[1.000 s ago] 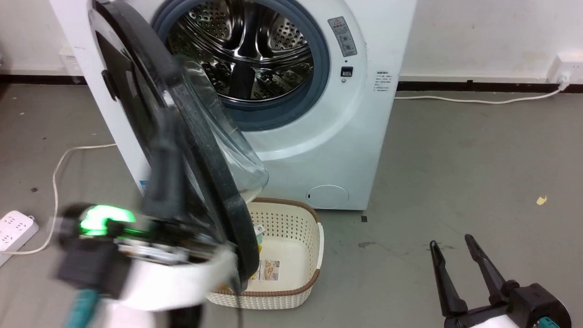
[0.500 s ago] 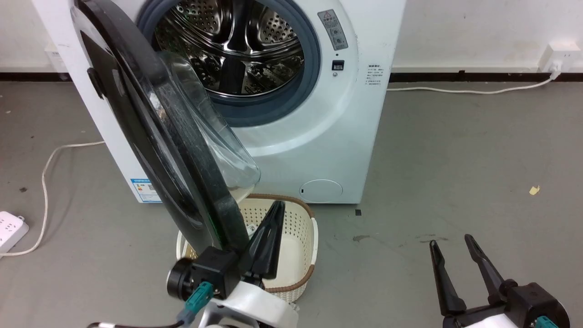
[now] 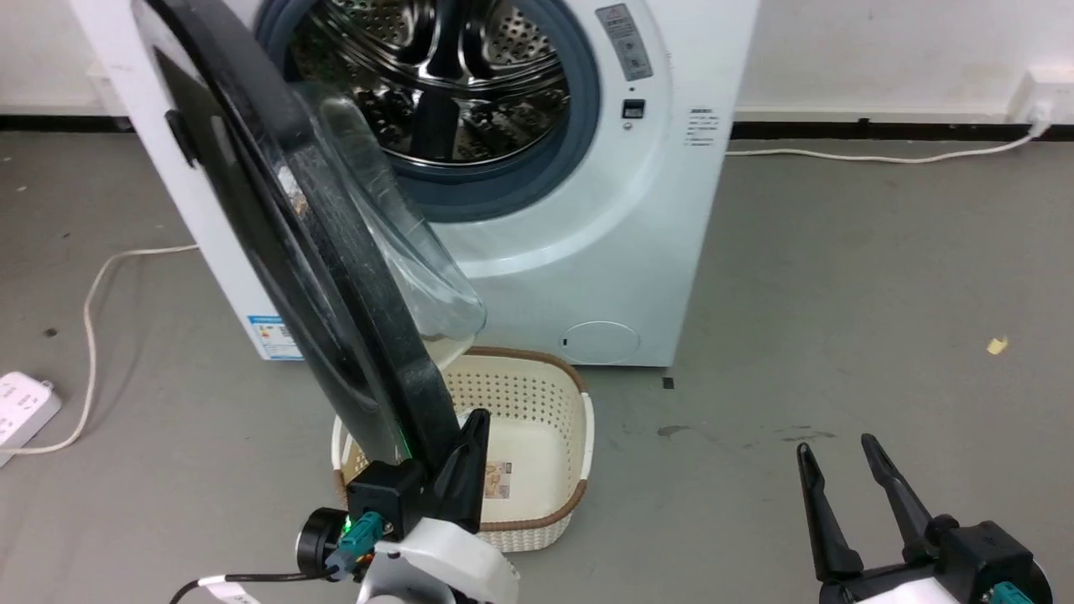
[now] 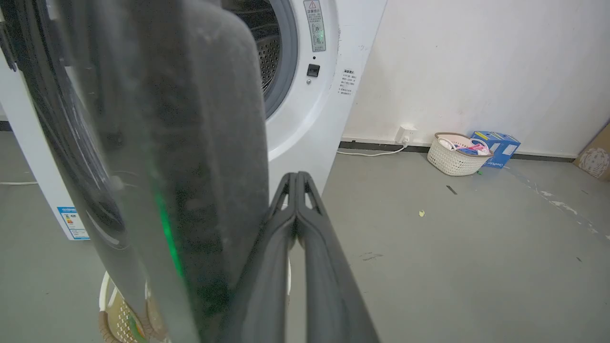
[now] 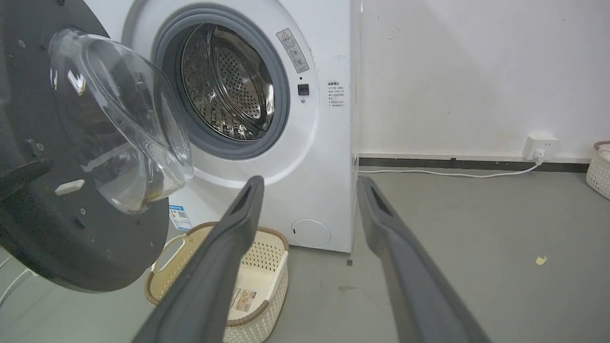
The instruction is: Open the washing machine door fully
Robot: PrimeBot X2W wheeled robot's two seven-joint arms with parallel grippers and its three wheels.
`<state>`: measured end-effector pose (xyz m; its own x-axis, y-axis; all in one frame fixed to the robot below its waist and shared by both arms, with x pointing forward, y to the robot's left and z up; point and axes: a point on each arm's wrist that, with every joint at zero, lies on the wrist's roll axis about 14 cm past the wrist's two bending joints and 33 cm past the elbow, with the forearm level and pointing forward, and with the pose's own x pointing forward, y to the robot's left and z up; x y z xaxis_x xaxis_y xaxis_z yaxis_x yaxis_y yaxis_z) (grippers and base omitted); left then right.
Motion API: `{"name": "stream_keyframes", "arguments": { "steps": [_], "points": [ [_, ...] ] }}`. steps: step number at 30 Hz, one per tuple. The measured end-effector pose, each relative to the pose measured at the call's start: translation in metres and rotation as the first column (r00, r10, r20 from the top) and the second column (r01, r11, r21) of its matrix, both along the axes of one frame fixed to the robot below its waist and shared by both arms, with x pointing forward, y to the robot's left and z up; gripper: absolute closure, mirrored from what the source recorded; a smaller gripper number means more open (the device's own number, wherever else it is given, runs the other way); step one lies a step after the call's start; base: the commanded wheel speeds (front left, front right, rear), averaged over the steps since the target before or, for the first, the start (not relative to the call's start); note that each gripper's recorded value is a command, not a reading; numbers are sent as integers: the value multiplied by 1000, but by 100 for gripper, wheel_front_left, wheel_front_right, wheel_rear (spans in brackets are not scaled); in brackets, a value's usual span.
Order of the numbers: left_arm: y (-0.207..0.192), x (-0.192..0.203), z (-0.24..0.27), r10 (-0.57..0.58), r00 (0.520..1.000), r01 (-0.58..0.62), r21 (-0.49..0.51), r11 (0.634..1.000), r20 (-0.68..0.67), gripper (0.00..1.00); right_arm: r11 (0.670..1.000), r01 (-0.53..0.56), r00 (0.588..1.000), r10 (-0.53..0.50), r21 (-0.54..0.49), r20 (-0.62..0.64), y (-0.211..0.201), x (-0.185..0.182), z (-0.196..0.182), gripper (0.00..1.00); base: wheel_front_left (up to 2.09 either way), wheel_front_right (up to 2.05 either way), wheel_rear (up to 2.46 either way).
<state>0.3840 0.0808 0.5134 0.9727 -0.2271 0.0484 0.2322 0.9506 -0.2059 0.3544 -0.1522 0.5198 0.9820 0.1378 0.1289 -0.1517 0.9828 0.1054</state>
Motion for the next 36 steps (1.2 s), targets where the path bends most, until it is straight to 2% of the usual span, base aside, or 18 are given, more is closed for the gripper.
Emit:
{"name": "stream_keyframes", "arguments": {
  "steps": [9, 16, 23, 25, 36],
  "points": [
    [27, -12, -6, 77, 997, -77, -7, 997, -11, 100, 995, -96, 995, 96, 12, -6, 31, 9, -2, 0, 0, 0, 0],
    [78, -33, -7, 223, 975, -223, 1, 975, -10, 100, 979, -201, 980, 201, 17, 0, 66, 15, 1, 0, 0, 0, 0],
    [149, -58, 3, 408, 913, -408, 19, 913, 20, 100, 947, -320, 947, 320, 21, 2, 108, 17, 2, 0, 0, 0, 0],
    [183, -71, 4, 489, 872, -489, 33, 872, 13, 100, 930, -367, 930, 367, 22, -7, 124, 19, -1, 0, 0, 0, 0],
    [259, -77, 1, 632, 775, -623, 144, 769, -20, 100, 916, -400, 912, 400, 27, -87, 135, 30, -32, 0, 0, 0, 0]
  ]
}}
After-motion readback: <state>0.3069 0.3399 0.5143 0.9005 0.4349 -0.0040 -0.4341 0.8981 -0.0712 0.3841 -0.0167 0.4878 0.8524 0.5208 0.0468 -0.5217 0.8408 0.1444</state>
